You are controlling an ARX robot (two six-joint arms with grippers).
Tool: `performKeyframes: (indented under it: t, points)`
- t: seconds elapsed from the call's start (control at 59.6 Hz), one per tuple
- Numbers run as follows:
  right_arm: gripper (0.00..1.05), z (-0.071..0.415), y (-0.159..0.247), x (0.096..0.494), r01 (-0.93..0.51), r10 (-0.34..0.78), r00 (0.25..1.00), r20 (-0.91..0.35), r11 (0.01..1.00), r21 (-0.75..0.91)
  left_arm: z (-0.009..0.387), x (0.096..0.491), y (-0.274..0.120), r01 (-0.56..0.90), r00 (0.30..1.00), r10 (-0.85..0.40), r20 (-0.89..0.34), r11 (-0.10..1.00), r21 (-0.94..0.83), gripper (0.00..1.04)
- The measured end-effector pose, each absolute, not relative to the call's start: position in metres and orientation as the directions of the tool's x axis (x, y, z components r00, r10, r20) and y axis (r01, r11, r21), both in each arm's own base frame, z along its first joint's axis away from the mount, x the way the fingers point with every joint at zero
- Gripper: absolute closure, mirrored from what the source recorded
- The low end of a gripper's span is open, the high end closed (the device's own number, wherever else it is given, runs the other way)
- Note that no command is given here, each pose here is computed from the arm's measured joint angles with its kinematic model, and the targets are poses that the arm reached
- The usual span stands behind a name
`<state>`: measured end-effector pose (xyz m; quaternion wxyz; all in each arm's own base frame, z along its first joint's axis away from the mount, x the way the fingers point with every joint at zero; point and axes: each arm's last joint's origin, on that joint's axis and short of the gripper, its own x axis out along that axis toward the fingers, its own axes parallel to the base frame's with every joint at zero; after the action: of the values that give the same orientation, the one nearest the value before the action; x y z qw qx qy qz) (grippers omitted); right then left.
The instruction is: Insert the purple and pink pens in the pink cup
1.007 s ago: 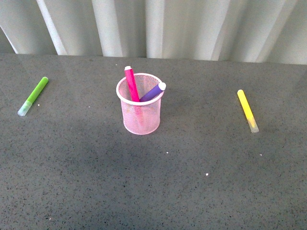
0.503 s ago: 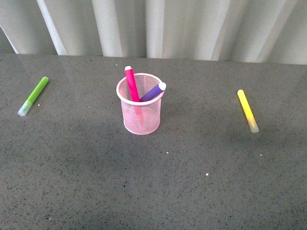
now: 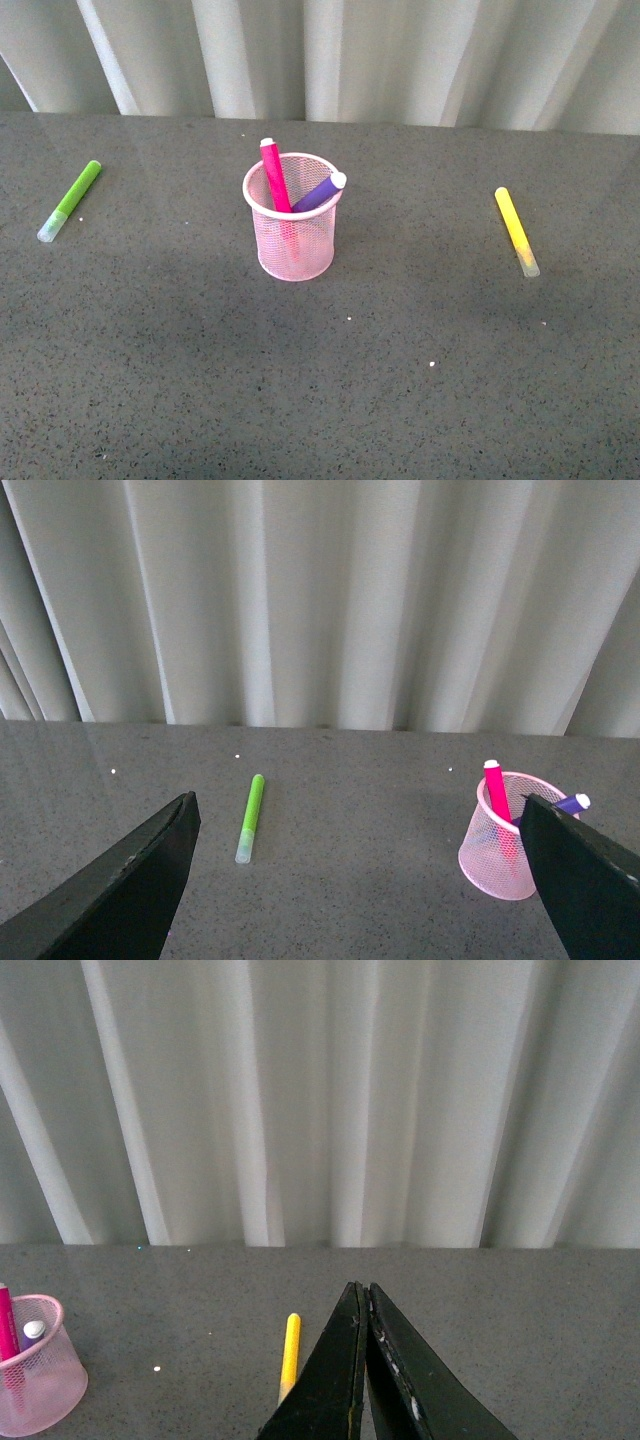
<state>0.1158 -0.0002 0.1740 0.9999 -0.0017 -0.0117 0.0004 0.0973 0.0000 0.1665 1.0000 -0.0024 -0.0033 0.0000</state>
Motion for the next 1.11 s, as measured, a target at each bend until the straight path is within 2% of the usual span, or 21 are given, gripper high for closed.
performKeyframes:
  t: [0.386,0.47,0.554,0.856,0.906,1.107]
  points:
    - [1.01,0.174,0.0,0.108,0.002,-0.002,1.0,0.024,1.0,-0.003,0.166,0.097,0.0,0.0,1.0,0.0,0.007,1.0,-0.005,0.07]
    - [1.01,0.168,0.0,0.1,0.002,-0.002,1.0,-0.012,1.0,-0.003,0.166,0.097,0.0,0.0,1.0,0.0,0.007,1.0,-0.005,0.07]
    - [1.01,0.171,0.0,0.097,0.002,-0.002,1.0,0.022,1.0,-0.003,0.166,0.097,0.0,0.0,1.0,0.0,0.006,1.0,-0.005,0.07]
    - [1.01,0.171,0.0,0.097,0.002,-0.002,1.0,0.018,1.0,-0.002,0.166,0.097,0.0,0.0,1.0,0.0,0.007,1.0,-0.005,0.07]
    - [0.96,0.171,0.0,0.097,0.002,-0.002,1.0,0.018,1.0,-0.003,0.166,0.097,0.0,0.0,1.0,0.0,0.007,1.0,-0.005,0.07]
    - [0.61,0.17,0.0,0.097,0.002,-0.002,1.0,0.018,1.0,-0.003,0.166,0.097,0.0,0.0,1.0,0.0,0.007,1.0,-0.005,0.07]
